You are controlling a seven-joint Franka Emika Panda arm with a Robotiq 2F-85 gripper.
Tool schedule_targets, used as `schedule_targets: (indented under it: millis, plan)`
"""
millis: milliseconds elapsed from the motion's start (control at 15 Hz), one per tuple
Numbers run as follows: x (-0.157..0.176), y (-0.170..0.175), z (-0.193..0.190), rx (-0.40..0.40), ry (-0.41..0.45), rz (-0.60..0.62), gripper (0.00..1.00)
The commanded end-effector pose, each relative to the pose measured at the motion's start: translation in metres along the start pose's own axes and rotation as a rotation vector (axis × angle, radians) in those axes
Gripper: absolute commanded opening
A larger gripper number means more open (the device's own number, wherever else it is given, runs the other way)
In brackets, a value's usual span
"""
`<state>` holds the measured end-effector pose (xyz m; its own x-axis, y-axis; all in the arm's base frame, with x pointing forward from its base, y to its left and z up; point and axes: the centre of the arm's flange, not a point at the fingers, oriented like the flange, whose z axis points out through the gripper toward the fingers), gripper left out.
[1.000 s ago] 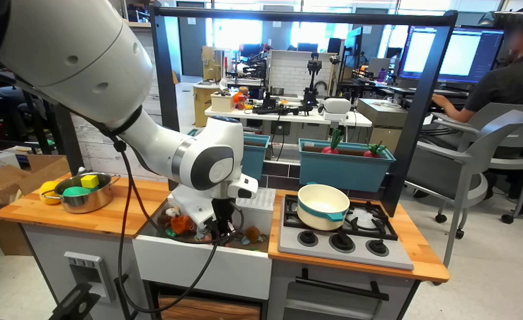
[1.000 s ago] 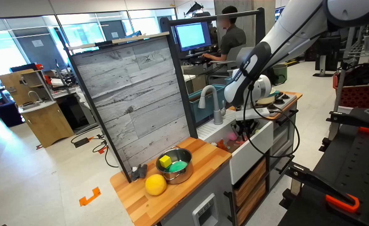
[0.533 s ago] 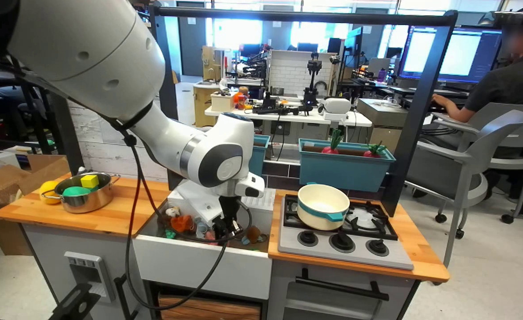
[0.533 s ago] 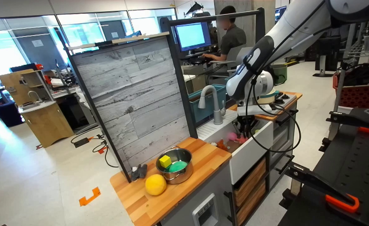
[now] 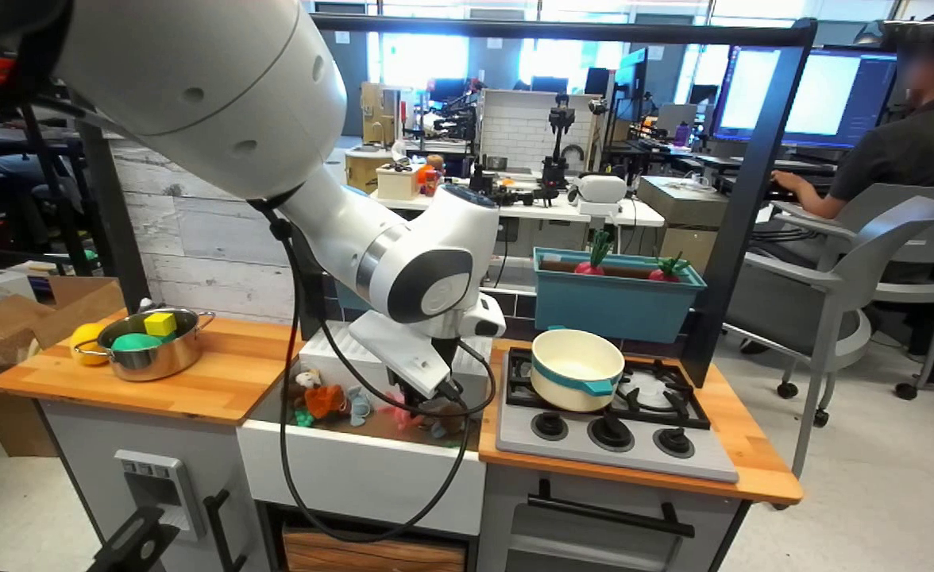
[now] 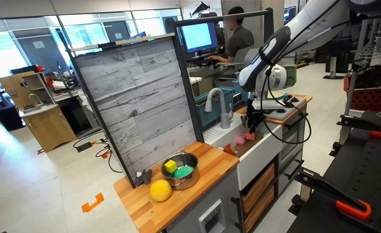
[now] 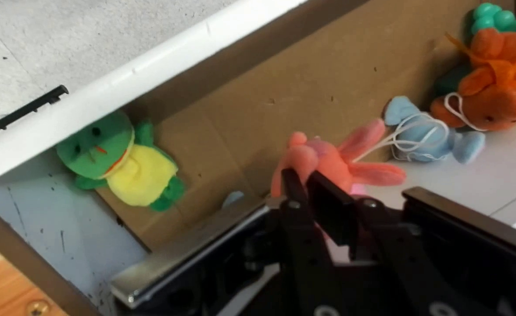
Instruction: Remove the pink doll from the sink
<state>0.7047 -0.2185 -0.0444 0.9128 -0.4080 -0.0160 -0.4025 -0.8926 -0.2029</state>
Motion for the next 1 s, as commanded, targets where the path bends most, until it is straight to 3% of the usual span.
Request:
schedule_targets:
  millis: [0, 133, 400, 667, 933]
  plan:
    - [-0.012, -0.004, -0.023, 0.1, -0.016, -0.108, 0.03]
    - [-0.025, -0.016, -0.041, 0.158, -0.037, -0.198, 0.03]
    - [-0.065, -0.044, -0.072, 0.211, 0.01, -0.365, 0.03]
    - [-0.087, -0.068, -0.089, 0.224, -0.003, -0.47, 0.03]
    - [-0.118, -0.108, -0.1, 0.208, -0.077, -0.516, 0.03]
